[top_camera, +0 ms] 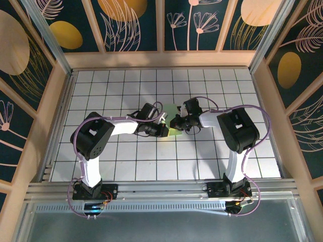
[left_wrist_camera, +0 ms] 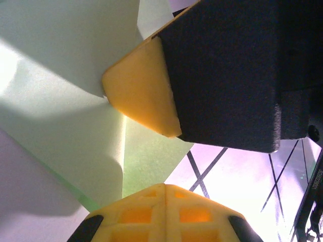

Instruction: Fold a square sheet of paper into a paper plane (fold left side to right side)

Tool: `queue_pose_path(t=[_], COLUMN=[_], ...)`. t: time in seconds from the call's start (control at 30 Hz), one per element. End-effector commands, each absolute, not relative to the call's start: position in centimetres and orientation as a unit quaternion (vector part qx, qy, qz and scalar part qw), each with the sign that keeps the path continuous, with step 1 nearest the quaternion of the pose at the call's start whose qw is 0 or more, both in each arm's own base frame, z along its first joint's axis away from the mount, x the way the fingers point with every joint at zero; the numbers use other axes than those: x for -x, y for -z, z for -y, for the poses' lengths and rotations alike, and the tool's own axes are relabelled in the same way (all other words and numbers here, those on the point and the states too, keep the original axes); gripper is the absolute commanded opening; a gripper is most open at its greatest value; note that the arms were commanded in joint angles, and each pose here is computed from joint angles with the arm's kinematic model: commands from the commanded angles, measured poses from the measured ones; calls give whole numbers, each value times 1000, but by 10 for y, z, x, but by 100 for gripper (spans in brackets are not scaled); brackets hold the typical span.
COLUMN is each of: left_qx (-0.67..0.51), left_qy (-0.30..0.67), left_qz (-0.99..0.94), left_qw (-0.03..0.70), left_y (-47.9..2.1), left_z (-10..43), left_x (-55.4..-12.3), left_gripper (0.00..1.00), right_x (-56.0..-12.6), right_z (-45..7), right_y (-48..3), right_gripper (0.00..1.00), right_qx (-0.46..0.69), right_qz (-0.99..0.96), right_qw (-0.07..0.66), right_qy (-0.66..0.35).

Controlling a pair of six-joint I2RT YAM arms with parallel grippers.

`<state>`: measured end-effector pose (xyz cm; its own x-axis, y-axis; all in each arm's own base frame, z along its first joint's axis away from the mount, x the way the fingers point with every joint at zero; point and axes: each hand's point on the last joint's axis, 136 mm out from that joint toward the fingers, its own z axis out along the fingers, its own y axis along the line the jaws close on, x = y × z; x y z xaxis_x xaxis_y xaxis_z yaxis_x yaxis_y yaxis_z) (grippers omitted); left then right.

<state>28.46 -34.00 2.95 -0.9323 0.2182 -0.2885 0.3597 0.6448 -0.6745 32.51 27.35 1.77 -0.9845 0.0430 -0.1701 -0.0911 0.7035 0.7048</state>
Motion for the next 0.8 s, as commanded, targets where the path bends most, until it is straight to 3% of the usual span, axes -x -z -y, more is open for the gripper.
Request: queue_pose_path(t=[0.0,0.2,0.77], left_qx=[-153,-144,-161], left_qy=[404,404,422], left_qz=[-894,-893,-886], left_qw=[123,132,103], left_y=[-49,-50,-33], left_z=[345,343,341], left_x=[-305,-316,-294], left_gripper=[6,5,4], right_x=[-309,-307,-307], right_z=[-262,-261,-260], right_y=[5,6,7], right_gripper=[0,0,0], right_qx=[3,3,4], right_qz=[-935,-936,-938], right_qw=[59,56,55], right_qy=[-351,-347,-342])
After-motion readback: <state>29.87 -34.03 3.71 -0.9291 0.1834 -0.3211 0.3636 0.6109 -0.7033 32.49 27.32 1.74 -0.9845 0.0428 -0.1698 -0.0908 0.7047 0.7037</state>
